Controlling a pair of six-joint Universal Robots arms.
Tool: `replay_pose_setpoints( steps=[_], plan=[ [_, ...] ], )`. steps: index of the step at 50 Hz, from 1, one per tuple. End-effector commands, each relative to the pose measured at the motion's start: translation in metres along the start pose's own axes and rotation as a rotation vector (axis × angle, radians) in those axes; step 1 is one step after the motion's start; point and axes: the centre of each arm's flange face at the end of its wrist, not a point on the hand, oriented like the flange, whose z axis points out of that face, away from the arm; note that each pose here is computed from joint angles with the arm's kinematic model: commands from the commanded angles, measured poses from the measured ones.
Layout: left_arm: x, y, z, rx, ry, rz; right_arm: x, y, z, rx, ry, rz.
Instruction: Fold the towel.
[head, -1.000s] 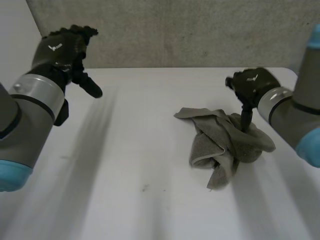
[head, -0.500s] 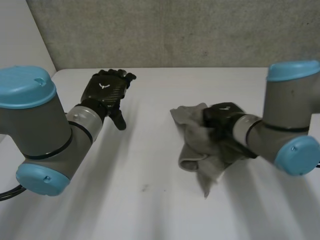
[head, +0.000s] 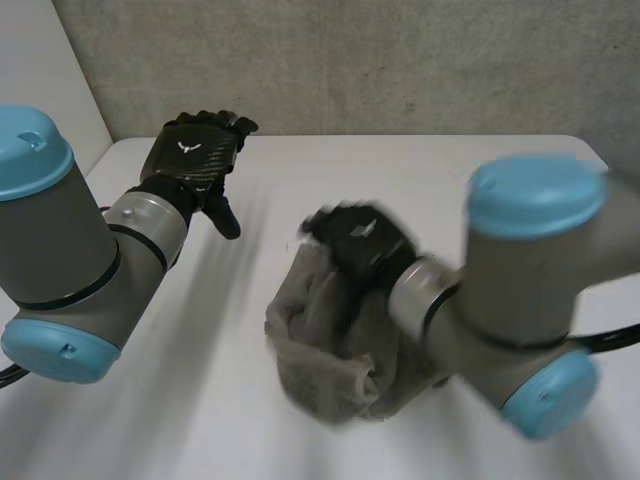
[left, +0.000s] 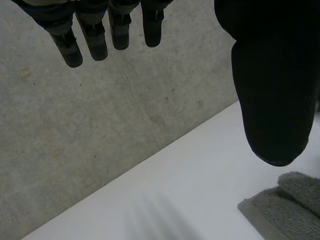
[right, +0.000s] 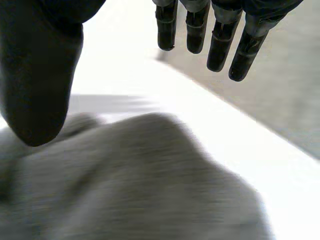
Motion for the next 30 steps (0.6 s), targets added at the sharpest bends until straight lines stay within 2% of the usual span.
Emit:
replay_pose_setpoints(
  steps=[1, 5, 9, 12, 18, 24, 30],
  plan=[
    [0.008, -0.007, -0.01, 0.003, 0.024, -0.001, 0.07, -0.035, -0.017, 0.033, 0.189, 0.081],
    [0.021, -0.007, -0.025, -0.027, 0.07, 0.004, 0.086, -0.028, -0.022, -0.02, 0.224, 0.1],
    [0.04, -0.004, -0.049, -0.072, 0.142, 0.013, 0.104, -0.002, -0.029, -0.138, 0.263, 0.128],
    [0.048, 0.0, -0.057, -0.089, 0.168, 0.018, 0.105, 0.017, -0.037, -0.202, 0.271, 0.098],
    [0.085, 0.029, -0.096, -0.181, 0.31, 0.048, 0.103, 0.048, -0.051, -0.3, 0.264, 0.011],
    [0.099, 0.044, -0.112, -0.233, 0.353, 0.064, 0.09, 0.081, -0.059, -0.353, 0.173, 0.024],
    [0.104, 0.06, -0.126, -0.292, 0.353, 0.054, 0.078, 0.097, -0.063, -0.349, 0.106, 0.054]
  ],
)
